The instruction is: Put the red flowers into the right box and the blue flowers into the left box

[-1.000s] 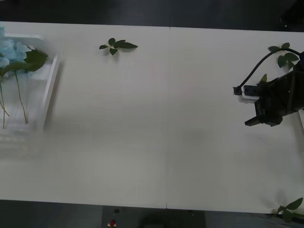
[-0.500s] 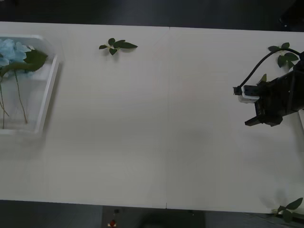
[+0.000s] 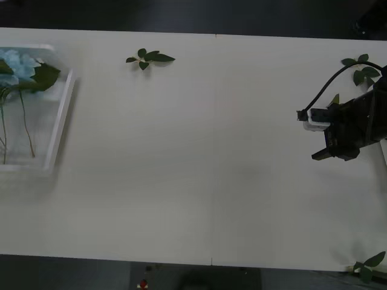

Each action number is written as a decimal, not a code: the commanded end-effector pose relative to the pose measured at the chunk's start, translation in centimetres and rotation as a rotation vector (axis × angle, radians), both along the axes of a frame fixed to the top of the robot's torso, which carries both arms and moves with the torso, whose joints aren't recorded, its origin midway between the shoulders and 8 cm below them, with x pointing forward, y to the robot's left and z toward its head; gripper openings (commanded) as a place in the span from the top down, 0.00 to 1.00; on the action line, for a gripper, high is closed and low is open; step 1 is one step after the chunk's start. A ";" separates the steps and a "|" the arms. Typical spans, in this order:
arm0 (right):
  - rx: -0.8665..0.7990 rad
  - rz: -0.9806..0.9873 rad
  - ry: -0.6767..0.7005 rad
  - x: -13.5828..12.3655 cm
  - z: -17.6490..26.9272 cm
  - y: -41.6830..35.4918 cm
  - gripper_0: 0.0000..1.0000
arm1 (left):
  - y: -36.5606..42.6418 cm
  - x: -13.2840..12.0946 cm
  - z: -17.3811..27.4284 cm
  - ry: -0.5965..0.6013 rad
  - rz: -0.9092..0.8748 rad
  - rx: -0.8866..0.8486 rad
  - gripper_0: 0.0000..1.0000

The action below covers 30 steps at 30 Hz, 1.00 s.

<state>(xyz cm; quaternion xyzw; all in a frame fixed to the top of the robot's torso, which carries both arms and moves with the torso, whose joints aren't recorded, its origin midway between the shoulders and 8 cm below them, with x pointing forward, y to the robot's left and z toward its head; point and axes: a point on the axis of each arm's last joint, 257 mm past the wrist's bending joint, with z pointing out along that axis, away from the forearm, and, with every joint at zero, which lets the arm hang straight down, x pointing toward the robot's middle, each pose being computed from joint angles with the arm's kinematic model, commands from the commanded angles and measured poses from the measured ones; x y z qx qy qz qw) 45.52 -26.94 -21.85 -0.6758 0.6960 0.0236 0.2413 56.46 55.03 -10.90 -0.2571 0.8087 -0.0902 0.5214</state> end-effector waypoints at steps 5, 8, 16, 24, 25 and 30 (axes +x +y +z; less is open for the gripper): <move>-0.022 -0.011 -0.037 0.8 1.5 -1.2 0.30 | 0.6 1.0 0.2 -0.045 0.025 0.058 1.00; -0.022 -0.011 -0.037 0.8 1.5 -1.2 0.30 | 0.9 0.9 0.2 -0.045 0.031 0.070 1.00; -0.022 -0.011 -0.037 0.8 1.5 -1.2 0.30 | 1.1 1.0 0.1 -0.044 0.034 0.089 1.00; -0.022 -0.011 -0.037 0.8 1.5 -1.2 0.30 | 1.5 0.9 0.1 -0.041 0.043 0.103 0.00; -0.022 -0.011 -0.037 0.8 1.5 -1.2 0.30 | 1.5 0.9 0.1 -0.041 0.044 0.105 0.00; -0.022 -0.011 -0.037 0.8 1.5 -1.2 0.30 | 1.7 0.9 0.2 -0.042 0.046 0.116 0.00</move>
